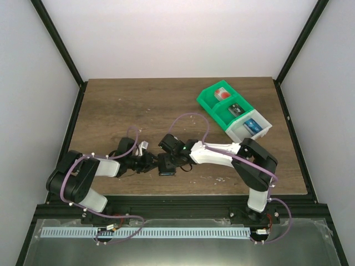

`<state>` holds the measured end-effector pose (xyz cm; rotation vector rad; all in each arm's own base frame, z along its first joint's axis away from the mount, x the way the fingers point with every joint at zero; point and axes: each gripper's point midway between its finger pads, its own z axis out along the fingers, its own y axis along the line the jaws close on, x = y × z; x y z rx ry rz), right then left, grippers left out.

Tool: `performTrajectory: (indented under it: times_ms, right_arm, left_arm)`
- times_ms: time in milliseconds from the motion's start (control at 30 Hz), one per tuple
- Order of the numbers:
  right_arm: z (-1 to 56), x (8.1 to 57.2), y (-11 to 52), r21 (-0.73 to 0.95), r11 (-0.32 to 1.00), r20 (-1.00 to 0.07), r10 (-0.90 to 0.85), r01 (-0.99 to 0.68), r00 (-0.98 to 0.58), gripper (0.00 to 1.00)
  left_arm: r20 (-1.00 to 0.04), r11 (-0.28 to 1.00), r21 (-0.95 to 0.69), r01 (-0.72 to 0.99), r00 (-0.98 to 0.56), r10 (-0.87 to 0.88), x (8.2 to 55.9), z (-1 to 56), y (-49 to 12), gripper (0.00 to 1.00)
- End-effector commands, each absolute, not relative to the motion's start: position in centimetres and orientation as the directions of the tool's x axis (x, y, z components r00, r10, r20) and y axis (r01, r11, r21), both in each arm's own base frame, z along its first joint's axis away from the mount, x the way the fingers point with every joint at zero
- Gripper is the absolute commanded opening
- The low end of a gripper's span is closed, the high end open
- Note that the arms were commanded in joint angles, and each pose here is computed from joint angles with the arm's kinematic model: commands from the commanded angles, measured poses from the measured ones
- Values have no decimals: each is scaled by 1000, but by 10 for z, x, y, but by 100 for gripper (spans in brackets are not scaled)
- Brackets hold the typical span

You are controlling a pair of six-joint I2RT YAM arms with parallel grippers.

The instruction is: Take the credit cards out of the card holder

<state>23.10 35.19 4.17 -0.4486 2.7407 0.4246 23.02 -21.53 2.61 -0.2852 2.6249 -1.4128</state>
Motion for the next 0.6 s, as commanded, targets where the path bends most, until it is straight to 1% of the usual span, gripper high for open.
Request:
performTrajectory:
  times_ms: [0,267,400,567]
  right_arm:
    - [33,231,346,180,926,-356,-255,-333,-899,32]
    - [44,232,345,206,922,-394,-227,-327,-890,16]
    - [49,230,348,244,911,-407,-215,-333,-888,13]
    - [50,229,349,252,909,-406,-212,-332,-889,7]
  left_arm:
    - [-8,547,-828,-120,-974,-226,221,17,-215,33]
    - [-2,545,-829,-125,-974,-227,221,17,-216,33]
    - [0,547,-828,-126,-974,-225,220,16,-215,33]
    - [8,549,-825,-133,-974,-225,218,14,-215,33]
